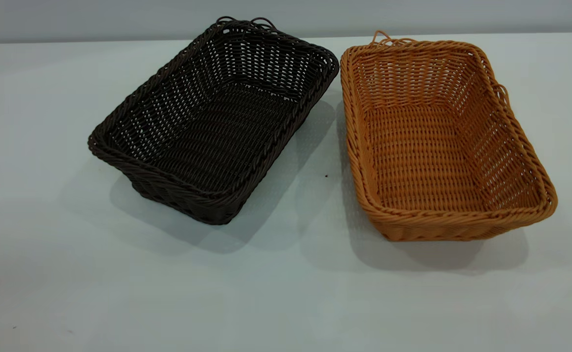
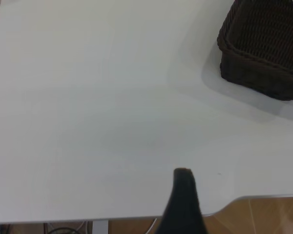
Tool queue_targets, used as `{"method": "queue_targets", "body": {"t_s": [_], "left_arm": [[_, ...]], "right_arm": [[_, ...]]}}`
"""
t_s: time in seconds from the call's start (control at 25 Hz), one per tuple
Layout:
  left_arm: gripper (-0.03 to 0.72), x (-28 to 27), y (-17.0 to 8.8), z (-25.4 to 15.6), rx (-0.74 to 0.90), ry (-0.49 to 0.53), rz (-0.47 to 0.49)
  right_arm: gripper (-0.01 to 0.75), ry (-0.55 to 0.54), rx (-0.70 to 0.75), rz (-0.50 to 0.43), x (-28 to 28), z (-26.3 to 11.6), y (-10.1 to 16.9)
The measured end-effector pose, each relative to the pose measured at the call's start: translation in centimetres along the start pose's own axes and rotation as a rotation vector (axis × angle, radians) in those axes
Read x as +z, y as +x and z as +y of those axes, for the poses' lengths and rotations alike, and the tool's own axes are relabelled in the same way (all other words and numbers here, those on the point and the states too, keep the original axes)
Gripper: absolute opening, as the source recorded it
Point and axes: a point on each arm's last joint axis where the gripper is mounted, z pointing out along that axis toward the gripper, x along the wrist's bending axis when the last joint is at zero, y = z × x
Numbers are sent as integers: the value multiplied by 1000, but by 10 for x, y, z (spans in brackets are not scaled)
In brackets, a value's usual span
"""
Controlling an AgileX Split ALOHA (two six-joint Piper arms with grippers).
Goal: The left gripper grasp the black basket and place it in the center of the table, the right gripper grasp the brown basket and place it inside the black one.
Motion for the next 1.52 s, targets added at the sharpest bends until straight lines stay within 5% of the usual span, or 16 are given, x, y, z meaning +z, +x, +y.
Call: {"method": "queue_targets", "body": {"t_s": [1.52], "left_arm": [[548, -3, 0, 9, 9, 10, -12]], "right_arm": [[565, -10, 18, 25, -1, 1, 2]]}}
